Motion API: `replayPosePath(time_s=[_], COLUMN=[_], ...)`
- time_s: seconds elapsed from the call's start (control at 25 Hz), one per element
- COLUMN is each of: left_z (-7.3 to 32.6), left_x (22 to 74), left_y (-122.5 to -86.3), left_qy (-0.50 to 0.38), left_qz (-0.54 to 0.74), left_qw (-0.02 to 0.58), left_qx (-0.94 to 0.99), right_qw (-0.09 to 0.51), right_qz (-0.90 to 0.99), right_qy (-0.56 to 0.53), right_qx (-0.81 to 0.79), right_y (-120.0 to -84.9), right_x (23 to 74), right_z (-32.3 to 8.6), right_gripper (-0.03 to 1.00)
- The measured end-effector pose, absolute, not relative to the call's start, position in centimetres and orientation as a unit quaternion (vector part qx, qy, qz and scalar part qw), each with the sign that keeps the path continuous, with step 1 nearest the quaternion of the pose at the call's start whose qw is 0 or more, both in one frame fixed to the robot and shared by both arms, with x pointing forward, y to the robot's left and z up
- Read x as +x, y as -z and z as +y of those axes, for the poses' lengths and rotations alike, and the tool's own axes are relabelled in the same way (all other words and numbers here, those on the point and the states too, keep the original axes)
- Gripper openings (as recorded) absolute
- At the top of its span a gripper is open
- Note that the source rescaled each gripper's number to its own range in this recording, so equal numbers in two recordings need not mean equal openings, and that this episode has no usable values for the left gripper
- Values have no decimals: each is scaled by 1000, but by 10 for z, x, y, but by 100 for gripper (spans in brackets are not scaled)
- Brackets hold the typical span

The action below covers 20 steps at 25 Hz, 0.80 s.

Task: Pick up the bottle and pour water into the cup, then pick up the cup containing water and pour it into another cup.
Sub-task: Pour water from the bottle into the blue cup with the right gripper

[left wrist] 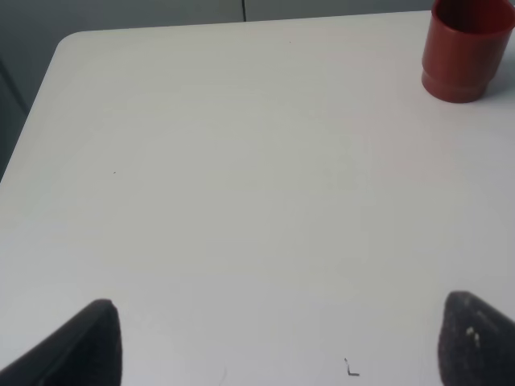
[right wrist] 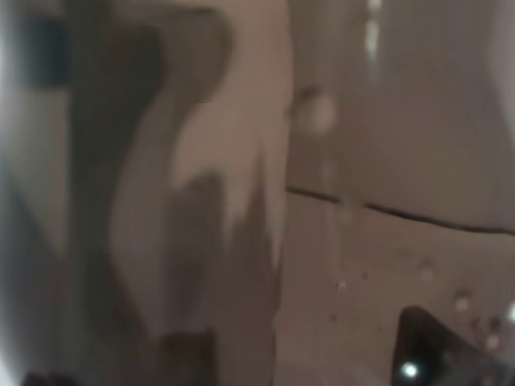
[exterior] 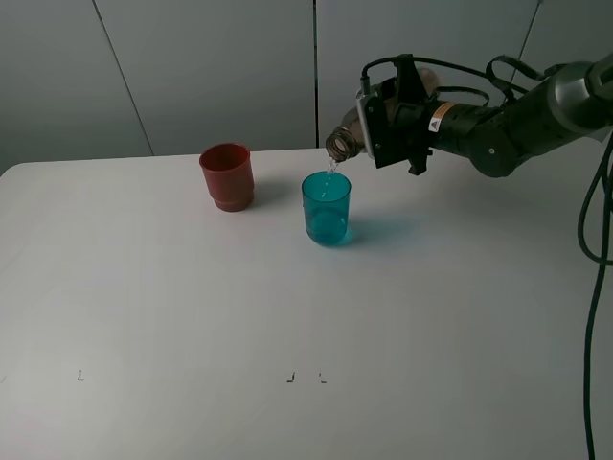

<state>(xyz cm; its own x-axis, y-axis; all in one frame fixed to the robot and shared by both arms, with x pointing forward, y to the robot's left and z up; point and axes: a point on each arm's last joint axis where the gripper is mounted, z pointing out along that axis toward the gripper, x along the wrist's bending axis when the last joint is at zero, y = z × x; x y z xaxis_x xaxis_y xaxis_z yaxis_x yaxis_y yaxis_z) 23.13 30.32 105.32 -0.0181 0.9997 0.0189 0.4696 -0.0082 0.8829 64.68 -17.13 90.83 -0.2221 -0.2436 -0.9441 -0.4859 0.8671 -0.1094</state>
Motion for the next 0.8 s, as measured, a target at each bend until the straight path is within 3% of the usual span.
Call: replayPosePath(time_s=[0.8], left_z=[303], left_x=[231], left_y=[-1053], left_qy=[-373], left_qz=[608], left_qw=[355], left_qx=[604], right_qw=[581], right_qz=[768], right_qy=[-89], right_qx=[-253], right_y=[-909], right_x=[647], right_z=[-172], right_gripper=[0])
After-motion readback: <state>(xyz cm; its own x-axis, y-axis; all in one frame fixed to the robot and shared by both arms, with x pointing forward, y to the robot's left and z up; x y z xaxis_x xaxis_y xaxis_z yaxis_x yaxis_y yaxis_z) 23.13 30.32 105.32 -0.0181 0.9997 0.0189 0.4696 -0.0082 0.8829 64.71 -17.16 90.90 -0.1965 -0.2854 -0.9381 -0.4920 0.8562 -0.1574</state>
